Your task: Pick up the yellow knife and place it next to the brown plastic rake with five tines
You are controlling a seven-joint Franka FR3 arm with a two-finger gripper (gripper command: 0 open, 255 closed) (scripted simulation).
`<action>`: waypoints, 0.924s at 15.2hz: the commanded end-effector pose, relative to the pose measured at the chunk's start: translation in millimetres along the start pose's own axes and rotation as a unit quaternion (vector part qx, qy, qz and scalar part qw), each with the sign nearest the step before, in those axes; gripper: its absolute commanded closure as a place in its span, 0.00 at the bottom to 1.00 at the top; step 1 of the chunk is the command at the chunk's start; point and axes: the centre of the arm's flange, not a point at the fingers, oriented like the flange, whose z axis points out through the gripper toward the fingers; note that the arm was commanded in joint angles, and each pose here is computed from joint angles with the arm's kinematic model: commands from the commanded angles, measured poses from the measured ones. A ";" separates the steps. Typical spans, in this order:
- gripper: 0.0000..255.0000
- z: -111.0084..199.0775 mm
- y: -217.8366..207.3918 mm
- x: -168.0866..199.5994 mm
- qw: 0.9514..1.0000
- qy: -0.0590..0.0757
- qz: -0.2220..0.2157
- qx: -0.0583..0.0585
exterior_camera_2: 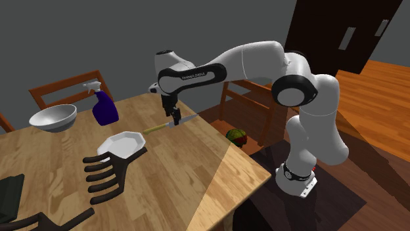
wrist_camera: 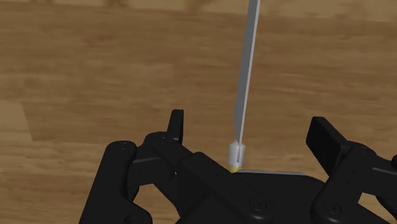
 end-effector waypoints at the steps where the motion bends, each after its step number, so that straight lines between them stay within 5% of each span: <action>1: 0.00 10.4 1.0 0.3 1.000 0.000 0.000 0.000; 12: 0.00 29.2 1.0 0.3 1.000 0.000 0.000 0.000; 13: 1.00 29.2 1.0 0.3 1.000 0.000 0.000 0.000; 14: 1.00 29.2 1.0 0.3 1.000 0.000 0.000 0.000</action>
